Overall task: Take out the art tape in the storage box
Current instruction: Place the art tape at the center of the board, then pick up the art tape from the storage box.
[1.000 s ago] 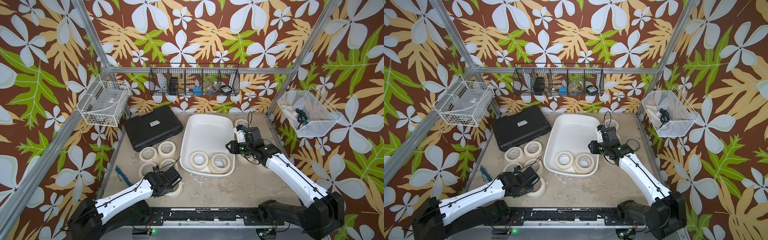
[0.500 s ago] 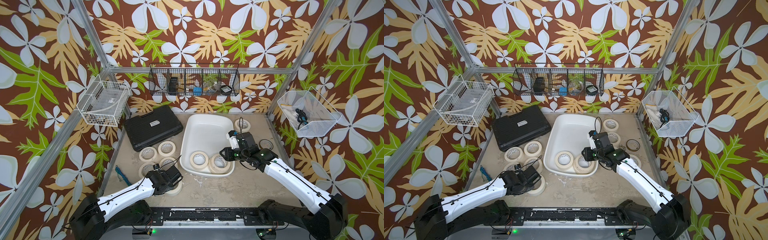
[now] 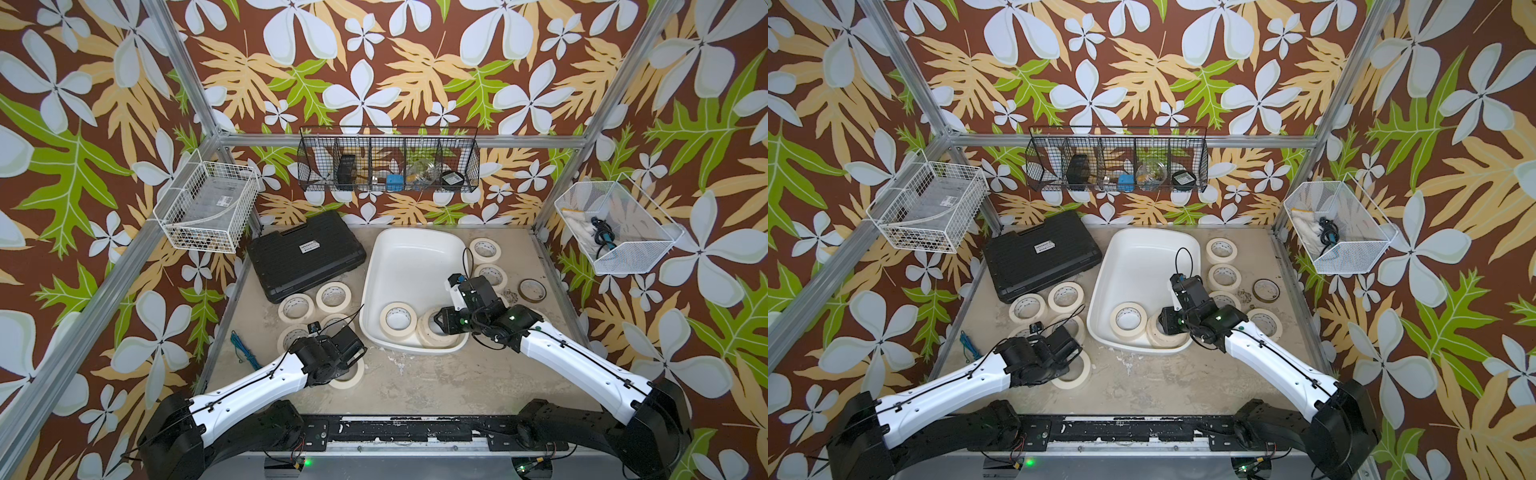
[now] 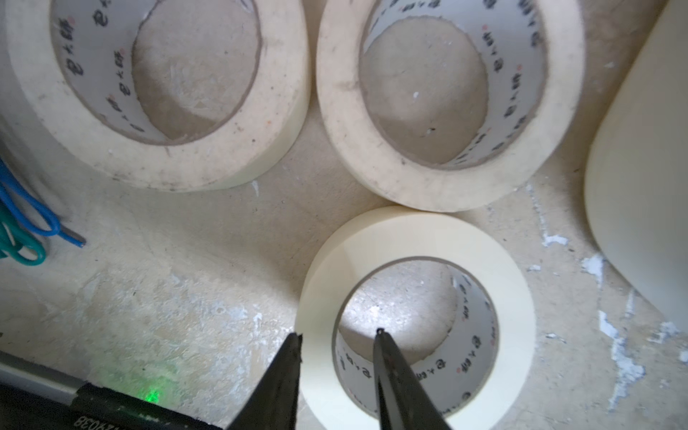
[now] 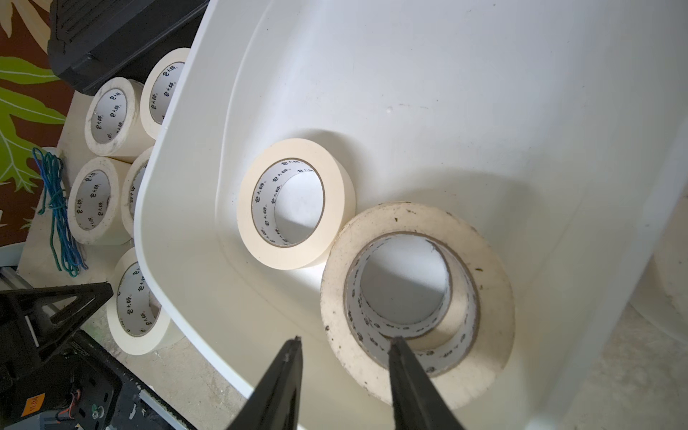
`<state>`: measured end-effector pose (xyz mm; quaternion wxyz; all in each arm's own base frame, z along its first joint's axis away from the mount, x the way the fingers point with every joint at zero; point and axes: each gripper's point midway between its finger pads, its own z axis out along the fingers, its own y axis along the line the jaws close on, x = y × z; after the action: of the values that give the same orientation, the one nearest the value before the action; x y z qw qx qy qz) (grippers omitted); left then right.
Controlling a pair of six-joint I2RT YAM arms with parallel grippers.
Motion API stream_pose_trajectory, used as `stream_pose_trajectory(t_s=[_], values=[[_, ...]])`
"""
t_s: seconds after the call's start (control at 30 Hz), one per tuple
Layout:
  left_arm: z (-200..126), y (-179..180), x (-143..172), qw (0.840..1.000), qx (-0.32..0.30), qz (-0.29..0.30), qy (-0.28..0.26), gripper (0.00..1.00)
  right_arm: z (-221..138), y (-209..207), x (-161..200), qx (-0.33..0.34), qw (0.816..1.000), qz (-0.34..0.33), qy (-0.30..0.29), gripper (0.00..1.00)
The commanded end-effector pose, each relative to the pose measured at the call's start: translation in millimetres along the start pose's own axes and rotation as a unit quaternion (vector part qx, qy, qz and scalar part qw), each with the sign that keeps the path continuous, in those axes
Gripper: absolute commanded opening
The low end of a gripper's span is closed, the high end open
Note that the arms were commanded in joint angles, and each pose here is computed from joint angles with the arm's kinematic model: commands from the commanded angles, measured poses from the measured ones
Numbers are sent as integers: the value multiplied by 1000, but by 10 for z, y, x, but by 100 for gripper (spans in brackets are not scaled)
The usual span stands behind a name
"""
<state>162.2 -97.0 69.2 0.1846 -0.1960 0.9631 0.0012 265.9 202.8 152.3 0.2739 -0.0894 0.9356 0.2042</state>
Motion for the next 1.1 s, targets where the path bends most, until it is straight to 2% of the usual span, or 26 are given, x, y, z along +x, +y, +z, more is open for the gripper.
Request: stream_pose_trajectory(t_s=[0.0,0.23,0.37,0.57,0.67,1.07], values=[[-110,-94,-129,999,14,23,-22,45,-8,3,-55,8,1000,1,-15,42],[-543,-459,-582,990,59,79,-97,65,46,63,9,19,1000,0,-10,42],[-740,-728,-758,980,105,103,-131,76,91,66,49,28,1000,9,-10,43],[-975,-1079,-905,965,175,111,-158,91,227,63,130,40,999,16,-3,45],[-1019,-1185,-930,961,191,116,-160,99,322,67,173,47,999,14,7,45],[-1042,-1355,-935,954,214,136,-159,100,592,76,251,95,995,4,30,44]])
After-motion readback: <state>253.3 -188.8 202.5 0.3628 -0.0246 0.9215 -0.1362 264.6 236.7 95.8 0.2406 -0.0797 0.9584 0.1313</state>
